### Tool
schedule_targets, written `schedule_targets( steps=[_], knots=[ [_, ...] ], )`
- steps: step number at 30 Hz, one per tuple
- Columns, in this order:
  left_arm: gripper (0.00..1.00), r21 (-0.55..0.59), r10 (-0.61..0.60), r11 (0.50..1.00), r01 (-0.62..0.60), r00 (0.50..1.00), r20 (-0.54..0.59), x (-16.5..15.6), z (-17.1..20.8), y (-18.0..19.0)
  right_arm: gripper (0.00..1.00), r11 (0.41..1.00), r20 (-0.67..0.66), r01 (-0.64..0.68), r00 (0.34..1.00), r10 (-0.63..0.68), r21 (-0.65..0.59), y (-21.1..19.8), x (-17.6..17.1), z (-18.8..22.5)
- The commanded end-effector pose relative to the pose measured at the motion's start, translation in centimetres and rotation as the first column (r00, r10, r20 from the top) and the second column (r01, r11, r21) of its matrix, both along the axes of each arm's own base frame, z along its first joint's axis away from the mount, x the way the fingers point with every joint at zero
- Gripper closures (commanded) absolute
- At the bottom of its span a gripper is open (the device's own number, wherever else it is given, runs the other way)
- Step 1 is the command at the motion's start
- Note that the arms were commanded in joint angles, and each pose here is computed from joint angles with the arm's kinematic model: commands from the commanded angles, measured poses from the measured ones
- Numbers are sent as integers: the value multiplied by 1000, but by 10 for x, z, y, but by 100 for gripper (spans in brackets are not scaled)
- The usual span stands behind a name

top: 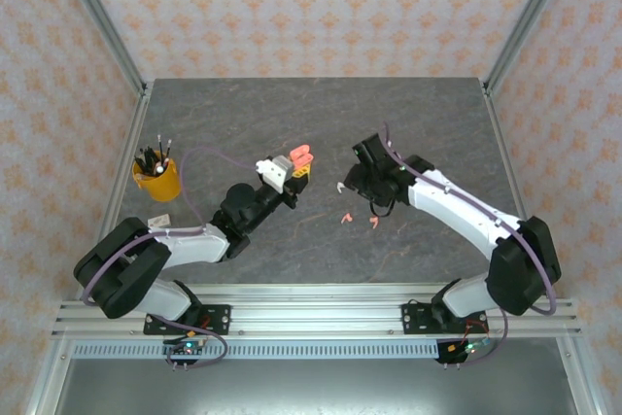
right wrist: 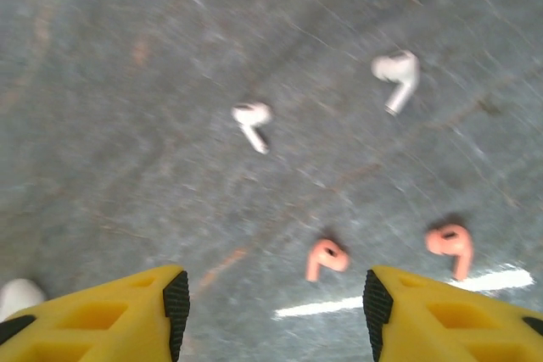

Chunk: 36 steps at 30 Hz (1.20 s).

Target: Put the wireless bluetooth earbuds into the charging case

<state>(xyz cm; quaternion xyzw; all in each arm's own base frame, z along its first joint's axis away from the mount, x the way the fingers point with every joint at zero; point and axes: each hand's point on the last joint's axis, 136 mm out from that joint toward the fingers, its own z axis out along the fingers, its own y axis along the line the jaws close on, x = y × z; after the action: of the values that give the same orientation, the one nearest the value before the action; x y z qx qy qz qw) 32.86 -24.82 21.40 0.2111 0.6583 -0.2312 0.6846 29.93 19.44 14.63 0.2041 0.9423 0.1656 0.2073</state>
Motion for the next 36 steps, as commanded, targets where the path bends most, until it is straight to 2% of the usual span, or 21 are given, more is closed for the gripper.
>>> schedule_targets(
  steps=[1, 4, 11, 15, 20, 36],
  knots=[
    [100, 4, 8, 1000, -8, 999, 48, -2, 7, 0, 42, 1000, 39, -27, 999, 27, -1, 4, 14, 19],
    [100, -1, 29, 1000, -29, 998, 47, 1, 7, 3, 42, 1000, -10, -7, 1000, 7, -3, 5, 11, 11],
    [100, -49, 89, 995, -85, 994, 63, 7, 17, 12, 44, 994, -140, 78, 986, -87, -73, -2, -10, -37],
    [100, -76, 86, 994, -80, 993, 84, 6, 27, 11, 45, 984, -179, 127, 972, -149, -128, -6, -19, -56],
    [100, -78, 87, 994, -79, 991, 100, 7, 32, 10, 45, 969, -208, 203, 951, -229, -140, -4, -26, -73],
    [100, -73, 85, 994, -78, 991, 99, 11, 29, 8, 43, 882, -324, 457, 823, -467, -110, 11, -39, -106]
  ],
)
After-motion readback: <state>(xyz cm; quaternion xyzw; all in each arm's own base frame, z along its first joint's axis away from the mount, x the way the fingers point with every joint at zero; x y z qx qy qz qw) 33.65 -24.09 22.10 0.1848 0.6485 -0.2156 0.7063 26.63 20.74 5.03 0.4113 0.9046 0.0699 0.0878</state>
